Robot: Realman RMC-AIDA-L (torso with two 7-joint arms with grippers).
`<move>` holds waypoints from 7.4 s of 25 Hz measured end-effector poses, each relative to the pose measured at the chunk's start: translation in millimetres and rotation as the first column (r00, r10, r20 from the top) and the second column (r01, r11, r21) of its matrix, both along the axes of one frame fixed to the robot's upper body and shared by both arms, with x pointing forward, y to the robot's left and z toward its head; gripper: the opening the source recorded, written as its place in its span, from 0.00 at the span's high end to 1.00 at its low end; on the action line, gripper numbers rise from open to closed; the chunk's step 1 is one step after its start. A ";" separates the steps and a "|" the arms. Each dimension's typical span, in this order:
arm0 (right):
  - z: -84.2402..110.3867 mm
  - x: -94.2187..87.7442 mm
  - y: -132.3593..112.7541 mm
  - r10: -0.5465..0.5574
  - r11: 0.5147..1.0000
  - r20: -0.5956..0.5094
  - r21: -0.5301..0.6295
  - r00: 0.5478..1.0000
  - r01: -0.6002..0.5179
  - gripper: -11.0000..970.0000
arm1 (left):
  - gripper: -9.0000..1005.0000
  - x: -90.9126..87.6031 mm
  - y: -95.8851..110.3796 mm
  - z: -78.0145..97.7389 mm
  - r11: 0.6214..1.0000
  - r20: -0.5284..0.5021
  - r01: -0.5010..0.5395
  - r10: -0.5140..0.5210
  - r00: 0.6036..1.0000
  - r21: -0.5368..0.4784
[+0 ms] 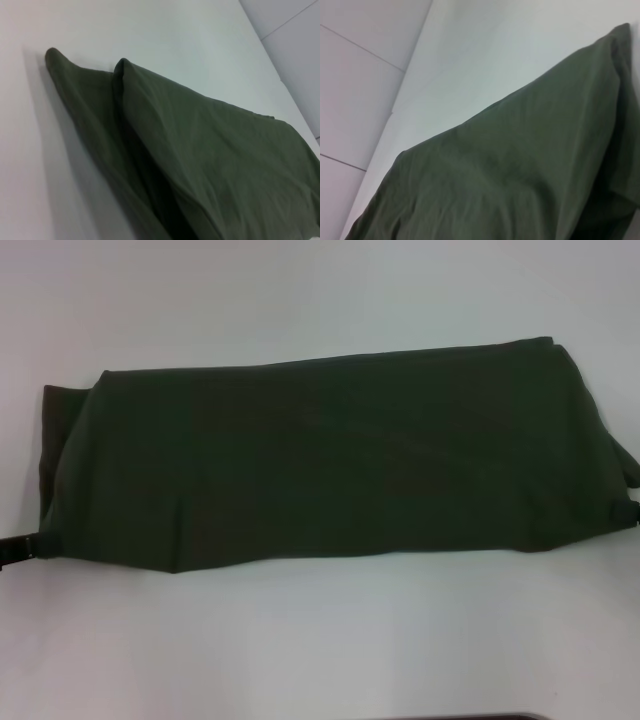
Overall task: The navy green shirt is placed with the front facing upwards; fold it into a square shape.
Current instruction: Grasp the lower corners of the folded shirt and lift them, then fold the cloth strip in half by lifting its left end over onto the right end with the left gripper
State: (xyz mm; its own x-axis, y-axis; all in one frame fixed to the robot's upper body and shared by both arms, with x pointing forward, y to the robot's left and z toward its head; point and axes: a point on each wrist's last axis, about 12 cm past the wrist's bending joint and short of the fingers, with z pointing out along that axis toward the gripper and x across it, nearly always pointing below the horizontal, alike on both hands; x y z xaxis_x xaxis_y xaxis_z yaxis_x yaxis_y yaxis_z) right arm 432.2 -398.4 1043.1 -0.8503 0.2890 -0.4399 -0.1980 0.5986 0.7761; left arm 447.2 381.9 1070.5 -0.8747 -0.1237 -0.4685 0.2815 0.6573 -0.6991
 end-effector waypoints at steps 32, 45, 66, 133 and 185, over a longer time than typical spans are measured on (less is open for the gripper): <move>-1.4 -8.9 -26.3 -0.134 0.990 -0.015 -0.049 0.991 0.133 0.98 | 0.98 7.9 -0.4 -16.8 0.995 -0.101 0.051 -0.043 0.994 0.084; -2.3 -6.8 -30.1 -0.165 0.985 -0.028 -0.063 0.986 0.163 0.98 | 0.98 8.2 2.6 -15.7 0.995 -0.099 0.042 -0.033 0.995 0.090; 1.7 -4.4 -31.7 -0.154 0.986 -0.017 -0.065 0.988 0.152 0.82 | 0.98 11.5 6.1 -11.6 0.997 -0.075 0.009 -0.003 0.997 0.079; 36.4 66.5 -19.3 -0.135 0.990 0.049 -0.035 0.990 0.136 0.23 | 0.13 123.6 -54.8 8.0 0.965 0.233 -0.002 -0.061 0.971 0.262; 34.2 63.1 -20.7 -0.145 0.989 0.042 -0.037 0.989 0.147 0.24 | 0.86 134.0 -73.4 -3.2 0.935 0.243 -0.004 -0.088 0.966 0.354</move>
State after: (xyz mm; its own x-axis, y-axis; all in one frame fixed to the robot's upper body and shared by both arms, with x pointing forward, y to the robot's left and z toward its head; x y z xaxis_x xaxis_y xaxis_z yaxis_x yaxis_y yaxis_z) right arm 495.2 -419.1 1077.3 -0.7822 0.3903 -0.4855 -0.1360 0.6535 0.7446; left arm 581.2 308.5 1067.2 -0.7237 0.1219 -0.6793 0.4500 0.8295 -0.3306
